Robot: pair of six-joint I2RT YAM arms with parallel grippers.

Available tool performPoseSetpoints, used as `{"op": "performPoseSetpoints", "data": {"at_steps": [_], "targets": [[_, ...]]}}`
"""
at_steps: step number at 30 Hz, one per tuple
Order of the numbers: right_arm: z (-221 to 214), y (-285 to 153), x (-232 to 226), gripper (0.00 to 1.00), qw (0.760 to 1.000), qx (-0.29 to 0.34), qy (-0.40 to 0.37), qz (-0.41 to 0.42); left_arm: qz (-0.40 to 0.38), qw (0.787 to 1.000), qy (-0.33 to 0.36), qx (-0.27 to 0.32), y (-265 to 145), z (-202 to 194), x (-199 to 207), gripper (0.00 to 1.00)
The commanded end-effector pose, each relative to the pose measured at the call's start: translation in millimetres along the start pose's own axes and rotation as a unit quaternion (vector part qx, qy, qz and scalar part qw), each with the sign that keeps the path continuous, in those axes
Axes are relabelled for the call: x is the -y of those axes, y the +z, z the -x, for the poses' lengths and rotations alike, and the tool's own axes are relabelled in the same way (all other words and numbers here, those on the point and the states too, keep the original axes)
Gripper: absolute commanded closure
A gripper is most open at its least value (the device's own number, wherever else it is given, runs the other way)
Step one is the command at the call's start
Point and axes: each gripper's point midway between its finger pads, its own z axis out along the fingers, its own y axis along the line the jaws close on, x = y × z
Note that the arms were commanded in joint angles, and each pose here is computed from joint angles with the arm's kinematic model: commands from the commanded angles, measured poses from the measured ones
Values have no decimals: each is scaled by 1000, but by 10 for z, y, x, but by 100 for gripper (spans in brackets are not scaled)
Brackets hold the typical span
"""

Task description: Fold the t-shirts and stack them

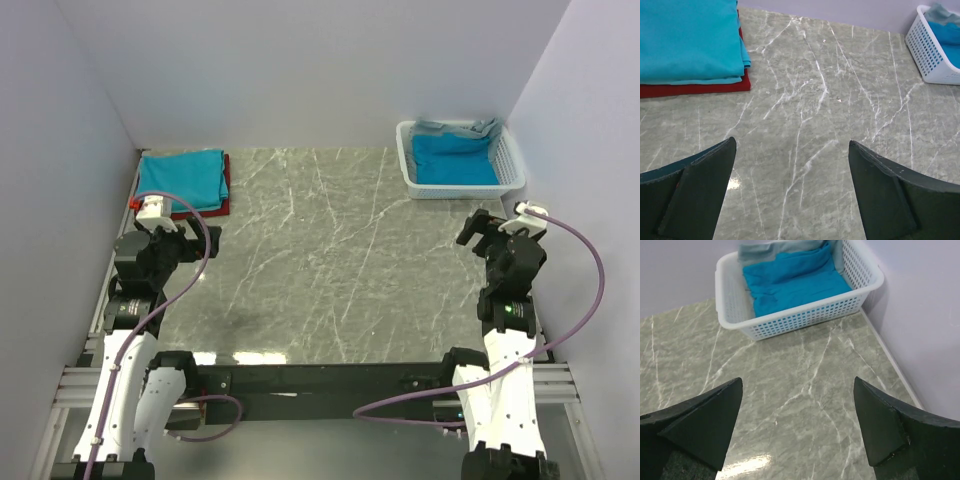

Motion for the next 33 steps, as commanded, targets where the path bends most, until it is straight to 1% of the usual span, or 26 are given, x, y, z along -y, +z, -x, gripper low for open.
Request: {"op": "performPoseSetpoints", "data": {"at_steps": [1, 2, 4, 5, 6, 7, 8, 9, 10, 11, 13, 15, 16, 17, 18, 19, 21, 23, 26, 27, 28, 29, 30, 31, 32, 33], "targets": [[295, 9, 24, 2, 999, 44, 19, -13, -17, 1000, 6, 21, -7, 105, 72, 1], [287, 39, 31, 2, 999, 43, 10, -13, -17, 1000, 7, 22, -10, 108, 73, 0], [238, 72, -96, 2, 999, 28, -21, 28, -20, 1000, 8, 22, -10, 112, 87, 1], [159, 102, -142, 2, 996, 11, -67, 53, -22, 1000, 8, 21, -10, 107, 90, 1], [97, 73, -360, 2, 987, -2, -98, 123, -22, 999, 9, 23, -13, 114, 91, 0], [158, 55, -446, 2, 979, -3, -132, 153, -24, 999, 9, 22, -15, 109, 96, 1], [32, 90, -465, 2, 968, -32, -174, 176, -25, 999, 8, 24, -18, 115, 101, 1], [39, 114, -496, 2, 963, -38, -187, 189, -25, 999, 8, 24, -15, 116, 101, 1], [195, 141, -534, 2, 959, -31, -199, 197, -25, 999, 9, 25, -18, 123, 103, 1], [105, 267, -512, 2, 957, -61, -203, 198, -24, 999, 9, 25, -14, 124, 98, 1], [221, 520, -528, 2, 956, -83, -200, 198, -26, 999, 9, 24, -7, 123, 106, 0], [216, 688, -541, 3, 954, -107, -193, 203, -27, 999, 10, 22, 0, 115, 105, 0], [409, 783, -587, 3, 955, -92, -191, 206, -26, 999, 9, 19, 9, 103, 98, 0], [284, 983, -585, 4, 957, -120, -167, 203, -25, 999, 10, 20, 4, 110, 95, 1], [284, 1099, -586, 6, 959, -131, -153, 198, -24, 999, 11, 18, 4, 103, 94, 1], [341, 1358, -597, 8, 962, -144, -134, 190, -22, 1000, 11, 19, 5, 105, 87, 1], [292, 1600, -565, 14, 964, -176, -105, 171, -22, 1000, 12, 18, 6, 105, 85, 1], [279, 1980, -551, 18, 965, -196, -79, 153, -19, 1000, 12, 17, 17, 101, 73, 1], [209, 2415, -556, 22, 965, -214, -50, 140, -18, 1000, 14, 9, 46, 71, 60, 1], [378, 2543, -573, 22, 970, -195, -50, 135, -18, 1000, 14, 6, 55, 60, 59, 1], [168, 2727, -535, 23, 968, -214, -42, 127, -15, 1000, 14, 2, 65, 37, 45, 1], [132, 2812, -522, 25, 967, -219, -43, 123, -12, 1000, 14, 1, 73, 37, 30, 0], [298, 2940, -484, 26, 973, -197, -52, 109, -9, 1000, 14, -2, 86, 29, 19, 1], [66, 3109, -423, 26, 970, -214, -59, 101, -6, 1000, 13, -4, 95, 18, 3, 1], [11, 3186, -381, 26, 969, -220, -66, 93, -5, 1000, 14, -7, 105, 1, -3, 0], [150, 3288, -354, 26, 973, -202, -79, 82, -3, 1000, 15, -8, 112, -1, -12, 1]]}}
